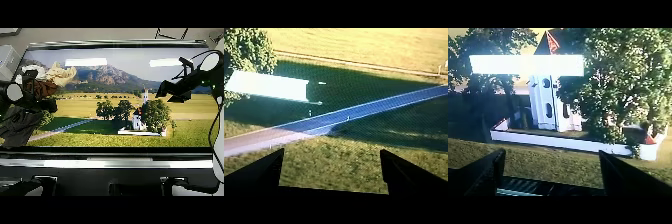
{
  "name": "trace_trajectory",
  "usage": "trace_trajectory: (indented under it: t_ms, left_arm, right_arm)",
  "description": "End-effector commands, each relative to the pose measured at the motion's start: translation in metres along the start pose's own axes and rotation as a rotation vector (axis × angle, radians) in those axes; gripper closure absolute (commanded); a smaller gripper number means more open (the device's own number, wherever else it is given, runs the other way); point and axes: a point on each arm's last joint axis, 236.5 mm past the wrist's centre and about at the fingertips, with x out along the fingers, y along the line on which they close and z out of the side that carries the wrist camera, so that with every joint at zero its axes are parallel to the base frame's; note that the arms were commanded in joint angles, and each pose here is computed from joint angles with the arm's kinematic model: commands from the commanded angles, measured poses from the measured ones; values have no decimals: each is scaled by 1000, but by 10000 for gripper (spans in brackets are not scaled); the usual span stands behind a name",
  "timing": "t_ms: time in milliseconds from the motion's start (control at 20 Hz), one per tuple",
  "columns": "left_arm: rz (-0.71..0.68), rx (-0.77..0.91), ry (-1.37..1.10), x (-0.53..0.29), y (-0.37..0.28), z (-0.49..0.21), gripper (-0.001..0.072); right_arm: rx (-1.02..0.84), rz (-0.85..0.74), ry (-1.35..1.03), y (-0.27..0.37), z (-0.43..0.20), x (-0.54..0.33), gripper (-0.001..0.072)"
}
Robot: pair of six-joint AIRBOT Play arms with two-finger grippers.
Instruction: Fold the clothes and pants, and hang the long-sleeved shirts on hangers.
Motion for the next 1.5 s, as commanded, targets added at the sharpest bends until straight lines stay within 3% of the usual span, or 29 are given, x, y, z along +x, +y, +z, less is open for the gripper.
trace_trajectory:
  t_ms: [0,500,850,1050,1300,1450]
  left_arm:
    - [0,-1,0,0,0,0,-4]
    - [0,-1,0,0,0,0,-4]
    - [-74,-23,-255,4,-19,65,-4]
    - [-139,-188,-339,19,-30,97,-4]
    - [-166,-210,-410,67,-39,131,-4]
    - [-303,-495,-535,92,-25,196,-5]
  right_arm:
    - [0,0,1,0,0,1,48]
    - [0,0,1,0,0,1,48]
    - [3,30,-311,7,73,-11,48]
    - [2,45,-475,10,108,-26,49]
    - [-80,16,-559,9,126,-35,49]
    - [-82,14,-557,9,125,-35,49]
